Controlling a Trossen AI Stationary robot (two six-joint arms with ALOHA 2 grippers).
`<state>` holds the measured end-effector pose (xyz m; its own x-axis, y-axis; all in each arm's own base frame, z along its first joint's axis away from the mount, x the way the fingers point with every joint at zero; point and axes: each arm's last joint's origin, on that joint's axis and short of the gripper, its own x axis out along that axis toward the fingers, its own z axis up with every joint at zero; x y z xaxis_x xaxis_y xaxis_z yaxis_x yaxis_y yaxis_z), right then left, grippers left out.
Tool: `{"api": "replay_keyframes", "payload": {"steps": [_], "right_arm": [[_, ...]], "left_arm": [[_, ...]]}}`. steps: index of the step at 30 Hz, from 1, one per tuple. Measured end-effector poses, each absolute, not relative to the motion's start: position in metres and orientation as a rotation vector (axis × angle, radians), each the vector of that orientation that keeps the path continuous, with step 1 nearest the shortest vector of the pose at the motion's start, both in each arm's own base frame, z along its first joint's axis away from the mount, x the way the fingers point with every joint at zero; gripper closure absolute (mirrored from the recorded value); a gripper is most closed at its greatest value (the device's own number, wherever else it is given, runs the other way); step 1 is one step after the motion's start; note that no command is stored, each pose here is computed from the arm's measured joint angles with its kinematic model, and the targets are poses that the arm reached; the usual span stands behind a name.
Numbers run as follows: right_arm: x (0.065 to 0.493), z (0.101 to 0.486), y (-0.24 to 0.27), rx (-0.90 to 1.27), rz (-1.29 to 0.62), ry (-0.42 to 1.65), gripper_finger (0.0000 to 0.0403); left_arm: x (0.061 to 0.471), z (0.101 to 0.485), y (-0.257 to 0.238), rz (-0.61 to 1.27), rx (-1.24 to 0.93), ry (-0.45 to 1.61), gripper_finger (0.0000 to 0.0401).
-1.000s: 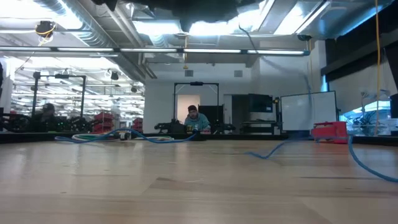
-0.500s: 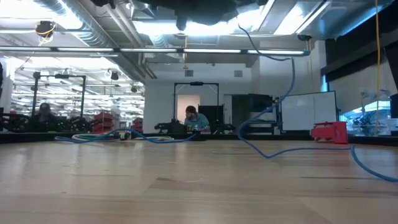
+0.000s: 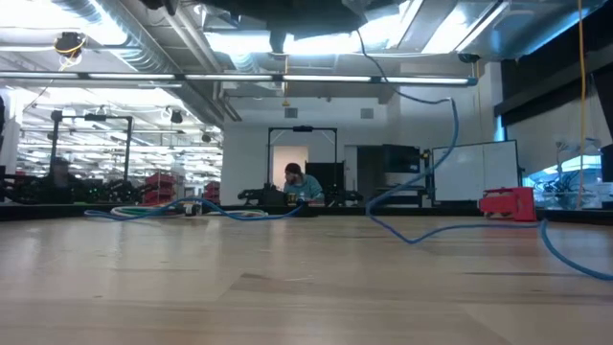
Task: Coil cords
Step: Coil the blue wire onto the black spool
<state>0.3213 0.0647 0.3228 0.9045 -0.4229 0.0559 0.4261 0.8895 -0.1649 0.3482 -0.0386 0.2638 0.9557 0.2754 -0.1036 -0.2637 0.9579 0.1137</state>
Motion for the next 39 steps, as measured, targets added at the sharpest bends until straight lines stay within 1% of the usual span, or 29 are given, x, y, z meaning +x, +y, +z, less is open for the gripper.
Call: {"api": "replay_keyframes", "payload": {"steps": [8,12,14,17,21,25,29,35,39], "right_arm": [[0.323,0.331,0.066,-0.179,-0.42,-0.024,0.0399],[0.323,0.327,0.065,-0.201,-0.437,0.027,0.0398],[0.323,0.324,0.065,-0.214,-0.444,0.055,0.0398],[0.323,0.322,0.065,-0.224,-0.449,0.077,0.0398],[0.322,0.318,0.065,-0.246,-0.449,0.119,0.0398],[0.322,0.313,0.064,-0.272,-0.455,0.17,0.0398],[0.321,0.311,0.064,-0.282,-0.457,0.192,0.0398],[0.321,0.308,0.064,-0.295,-0.456,0.216,0.0398],[0.32,0.303,0.064,-0.297,-0.452,0.266,0.0398]], "left_arm": [[0.348,0.266,-0.041,0.272,0.117,0.105,0.0394],[0.345,0.268,-0.047,0.25,0.169,0.116,0.039],[0.342,0.271,-0.05,0.244,0.182,0.114,0.0376],[0.337,0.277,-0.053,0.231,0.187,0.114,0.0338],[0.325,0.274,-0.061,0.19,0.226,0.244,0.0285],[0.308,0.285,-0.069,0.149,0.235,0.375,0.0257],[0.297,0.287,-0.074,0.127,0.237,0.465,0.0249],[0.296,0.289,-0.073,0.132,0.237,0.462,0.0248],[0.293,0.282,-0.069,0.149,0.268,0.543,0.0248]]}}
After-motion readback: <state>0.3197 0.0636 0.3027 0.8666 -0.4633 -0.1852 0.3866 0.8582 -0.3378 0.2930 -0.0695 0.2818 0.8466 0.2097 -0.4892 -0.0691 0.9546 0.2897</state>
